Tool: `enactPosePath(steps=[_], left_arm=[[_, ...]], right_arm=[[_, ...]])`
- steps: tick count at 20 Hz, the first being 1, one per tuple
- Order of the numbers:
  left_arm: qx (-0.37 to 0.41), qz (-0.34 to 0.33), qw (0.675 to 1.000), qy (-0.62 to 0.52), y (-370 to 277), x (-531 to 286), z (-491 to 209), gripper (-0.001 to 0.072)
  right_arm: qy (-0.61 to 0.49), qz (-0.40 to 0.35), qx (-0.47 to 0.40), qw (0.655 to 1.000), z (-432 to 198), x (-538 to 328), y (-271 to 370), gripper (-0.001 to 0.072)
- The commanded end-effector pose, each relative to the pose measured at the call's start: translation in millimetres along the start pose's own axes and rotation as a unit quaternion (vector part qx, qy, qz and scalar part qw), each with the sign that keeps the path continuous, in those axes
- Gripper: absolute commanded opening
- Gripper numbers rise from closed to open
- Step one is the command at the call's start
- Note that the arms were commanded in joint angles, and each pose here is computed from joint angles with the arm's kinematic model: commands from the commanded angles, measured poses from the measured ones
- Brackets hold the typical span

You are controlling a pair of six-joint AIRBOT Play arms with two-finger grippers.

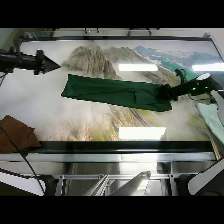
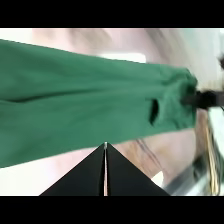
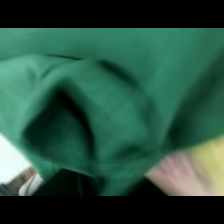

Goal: Fold the shirts.

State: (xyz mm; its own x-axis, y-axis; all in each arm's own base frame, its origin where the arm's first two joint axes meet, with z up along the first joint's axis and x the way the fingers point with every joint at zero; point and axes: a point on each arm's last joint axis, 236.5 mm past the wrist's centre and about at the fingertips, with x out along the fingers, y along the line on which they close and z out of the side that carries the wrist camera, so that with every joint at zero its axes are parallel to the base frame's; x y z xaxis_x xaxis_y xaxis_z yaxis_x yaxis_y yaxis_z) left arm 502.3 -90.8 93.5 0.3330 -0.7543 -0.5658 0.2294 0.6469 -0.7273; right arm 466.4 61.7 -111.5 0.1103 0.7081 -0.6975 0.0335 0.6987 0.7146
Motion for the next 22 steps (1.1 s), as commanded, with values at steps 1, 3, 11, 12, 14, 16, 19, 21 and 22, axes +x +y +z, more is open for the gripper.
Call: enactPosePath(steps=[1, 3, 11, 12, 14, 16, 19, 21, 22], left_arm=[[0.049, 0.0, 0.998, 0.038, -43, 72, -32, -0.0002], [0.078, 0.036, 0.995, 0.051, -45, 129, -46, -0.0002], [0.095, 0.07, 0.985, 0.124, -59, 319, -120, -0.0001], [0.087, 0.066, 0.986, 0.128, -64, 334, -124, -0.0001], [0.073, 0.052, 0.988, 0.126, -77, 354, -127, -0.0001], [0.057, 0.033, 0.991, 0.115, -87, 365, -130, 0.0], [-0.03, -0.035, 0.995, 0.087, -110, 354, -112, 0.0001], [-0.015, -0.14, 0.987, 0.083, -156, 304, -81, 0.0002], [0.001, -0.198, 0.977, 0.077, -182, 266, -63, 0.0001]], right_arm=[[0.004, 0.019, -0.017, 1.0, 1, 13, 18, 0.0024], [0.02, 0.031, -0.024, 0.999, -5, -3, 26, 0.0024], [-0.018, 0.048, -0.101, 0.994, -3, -121, 83, 0.0023], [-0.022, 0.058, -0.117, 0.991, -2, -133, 97, 0.0024], [-0.034, 0.105, -0.146, 0.983, -1, -151, 133, 0.0024], [-0.054, 0.162, -0.17, 0.97, 3, -163, 171, 0.0024], [-0.056, 0.227, -0.185, 0.955, 2, -160, 218, 0.0024], [-0.044, 0.235, -0.2, 0.95, -1, -135, 246, 0.0024], [-0.045, 0.234, -0.208, 0.949, 0, -116, 263, 0.0025]])
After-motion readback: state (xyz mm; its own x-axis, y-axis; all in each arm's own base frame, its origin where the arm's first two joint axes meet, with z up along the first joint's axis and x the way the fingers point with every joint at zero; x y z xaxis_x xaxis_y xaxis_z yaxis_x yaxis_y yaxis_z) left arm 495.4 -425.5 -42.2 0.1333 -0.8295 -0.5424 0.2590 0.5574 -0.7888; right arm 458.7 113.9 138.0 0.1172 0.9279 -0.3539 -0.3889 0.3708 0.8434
